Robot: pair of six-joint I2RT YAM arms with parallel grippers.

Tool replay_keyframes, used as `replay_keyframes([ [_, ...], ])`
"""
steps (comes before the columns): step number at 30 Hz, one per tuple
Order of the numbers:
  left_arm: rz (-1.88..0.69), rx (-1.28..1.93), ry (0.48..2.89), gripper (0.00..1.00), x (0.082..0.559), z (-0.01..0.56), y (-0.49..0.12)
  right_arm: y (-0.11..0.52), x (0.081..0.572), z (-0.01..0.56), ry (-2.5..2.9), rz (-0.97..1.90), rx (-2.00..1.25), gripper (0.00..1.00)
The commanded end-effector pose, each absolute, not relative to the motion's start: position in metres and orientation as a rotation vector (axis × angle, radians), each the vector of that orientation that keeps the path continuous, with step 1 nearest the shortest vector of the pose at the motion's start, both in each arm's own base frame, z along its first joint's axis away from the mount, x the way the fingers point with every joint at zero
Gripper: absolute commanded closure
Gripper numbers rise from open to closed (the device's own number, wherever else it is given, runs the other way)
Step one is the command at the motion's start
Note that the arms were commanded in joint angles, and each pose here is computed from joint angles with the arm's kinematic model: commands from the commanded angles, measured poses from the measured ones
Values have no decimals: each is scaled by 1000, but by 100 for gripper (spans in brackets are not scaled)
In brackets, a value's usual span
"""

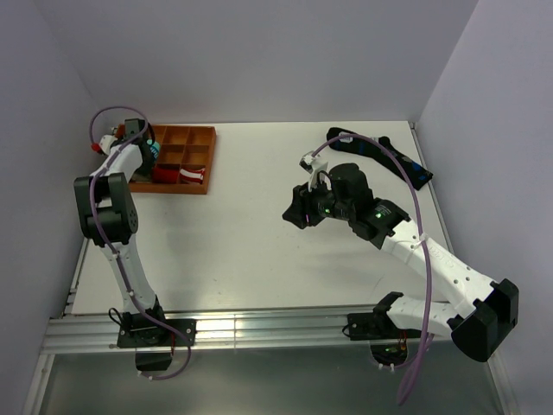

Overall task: Roll the socks
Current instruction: Place the sock in the storage box.

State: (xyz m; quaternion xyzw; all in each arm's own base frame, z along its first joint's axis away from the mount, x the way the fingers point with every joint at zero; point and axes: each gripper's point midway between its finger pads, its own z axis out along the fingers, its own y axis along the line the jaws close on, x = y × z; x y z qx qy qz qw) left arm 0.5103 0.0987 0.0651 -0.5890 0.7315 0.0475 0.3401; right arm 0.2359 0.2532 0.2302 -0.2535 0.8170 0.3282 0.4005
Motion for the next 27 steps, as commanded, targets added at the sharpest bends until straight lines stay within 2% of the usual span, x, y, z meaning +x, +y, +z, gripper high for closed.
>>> replay_keyframes([
  [1, 131, -1483, 1954, 100, 519, 63, 85, 253, 242, 244, 2006, 822, -639, 50],
  [21, 251, -1463, 2112, 100, 505, 15, 73, 253, 241, 241, 2018, 823, -649, 50],
  [27, 237, -1450, 2122, 93, 502, 18, 71, 252, 240, 243, 2012, 823, -650, 50],
])
